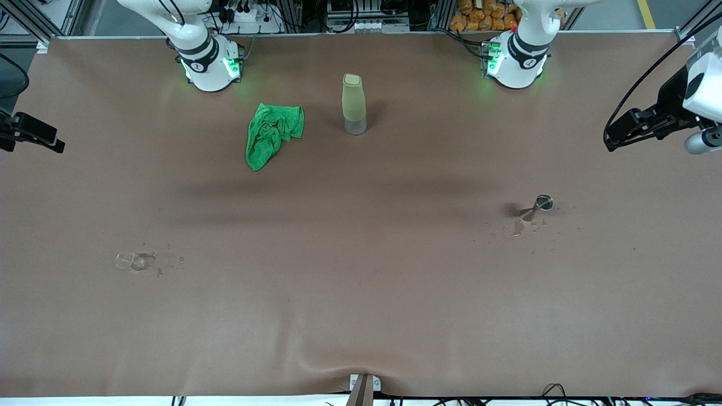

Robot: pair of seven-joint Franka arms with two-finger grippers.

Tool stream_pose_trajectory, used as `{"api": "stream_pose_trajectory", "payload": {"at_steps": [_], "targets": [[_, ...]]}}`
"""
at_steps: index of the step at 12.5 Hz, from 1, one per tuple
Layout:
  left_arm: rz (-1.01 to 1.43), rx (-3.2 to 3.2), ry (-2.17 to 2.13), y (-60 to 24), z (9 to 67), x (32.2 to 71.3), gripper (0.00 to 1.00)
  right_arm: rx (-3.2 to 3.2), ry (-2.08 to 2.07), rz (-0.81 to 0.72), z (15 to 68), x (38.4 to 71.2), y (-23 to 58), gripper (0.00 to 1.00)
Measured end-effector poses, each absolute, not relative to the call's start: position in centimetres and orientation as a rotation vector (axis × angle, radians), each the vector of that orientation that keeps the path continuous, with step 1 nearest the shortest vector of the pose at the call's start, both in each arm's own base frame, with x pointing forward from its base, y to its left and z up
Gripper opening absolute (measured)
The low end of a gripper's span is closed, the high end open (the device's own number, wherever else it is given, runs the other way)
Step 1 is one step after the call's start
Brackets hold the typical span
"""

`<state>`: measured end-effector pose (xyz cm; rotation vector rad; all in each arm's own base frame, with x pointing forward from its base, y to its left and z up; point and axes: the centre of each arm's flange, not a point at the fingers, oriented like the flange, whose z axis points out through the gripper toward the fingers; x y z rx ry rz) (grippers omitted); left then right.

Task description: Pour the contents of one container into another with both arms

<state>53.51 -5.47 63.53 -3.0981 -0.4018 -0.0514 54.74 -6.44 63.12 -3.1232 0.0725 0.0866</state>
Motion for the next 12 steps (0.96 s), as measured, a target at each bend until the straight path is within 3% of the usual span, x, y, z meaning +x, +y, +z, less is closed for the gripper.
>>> {"api": "stream_pose_trajectory", "payload": {"at_steps": [12], "targets": [[0.006,-3.116,-0.107,-6.7,63.3,53.2,1.00,-3.122,0.092,0.087,63.1,54.7,-7.1,1.00]]}}
